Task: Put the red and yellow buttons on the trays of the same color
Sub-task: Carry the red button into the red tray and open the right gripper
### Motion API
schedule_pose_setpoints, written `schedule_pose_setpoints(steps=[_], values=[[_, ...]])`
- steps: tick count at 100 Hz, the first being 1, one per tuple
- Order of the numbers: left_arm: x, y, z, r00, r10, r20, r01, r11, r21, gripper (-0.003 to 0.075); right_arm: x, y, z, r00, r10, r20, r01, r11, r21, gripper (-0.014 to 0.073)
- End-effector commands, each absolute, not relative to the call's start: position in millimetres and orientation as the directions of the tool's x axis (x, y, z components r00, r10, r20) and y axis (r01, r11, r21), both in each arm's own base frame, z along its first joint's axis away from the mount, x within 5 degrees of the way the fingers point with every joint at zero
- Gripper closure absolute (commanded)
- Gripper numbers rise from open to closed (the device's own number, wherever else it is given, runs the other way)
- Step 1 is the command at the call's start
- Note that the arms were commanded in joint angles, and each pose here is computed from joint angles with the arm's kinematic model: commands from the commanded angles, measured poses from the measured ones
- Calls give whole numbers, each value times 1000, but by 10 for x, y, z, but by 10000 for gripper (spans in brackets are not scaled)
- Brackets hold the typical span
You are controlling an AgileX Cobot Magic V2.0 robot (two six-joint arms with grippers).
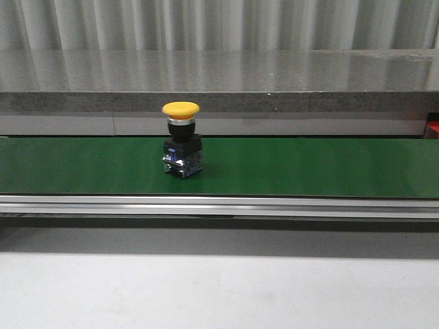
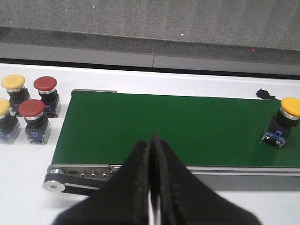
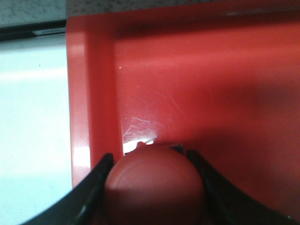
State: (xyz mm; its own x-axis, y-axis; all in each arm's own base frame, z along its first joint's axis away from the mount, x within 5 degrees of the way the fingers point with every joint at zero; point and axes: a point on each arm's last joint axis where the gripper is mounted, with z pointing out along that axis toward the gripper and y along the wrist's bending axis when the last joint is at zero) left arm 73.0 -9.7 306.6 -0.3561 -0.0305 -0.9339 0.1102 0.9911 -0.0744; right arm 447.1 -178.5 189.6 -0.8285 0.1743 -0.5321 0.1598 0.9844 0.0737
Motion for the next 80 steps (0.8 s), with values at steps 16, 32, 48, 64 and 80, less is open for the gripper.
schedule_pose_setpoints(steps=[16,32,48,64,80], values=[[746,-113,3217,-267,-59,-962,129,987,-96,741,4465,-1819,2328,-756,160,-634,170,984,46,18],[746,-113,3217,-267,-59,-962,129,987,-96,741,4471,-1810,2533,-745,146,-651,155,987,44,-17],[746,-113,3217,-267,-59,-962,129,987,-96,741,4385,-1736,2961,-691,149,-707,144,987,67,-17],[746,-113,3217,-267,-59,-962,129,987,-96,741,4164,-1550,3456,-654,126,-746,106,992,75,-17],[746,-113,3217,-267,-59,-962,129,987,-96,741,3908,-1220,3768,-627,81,-775,52,997,62,-17]])
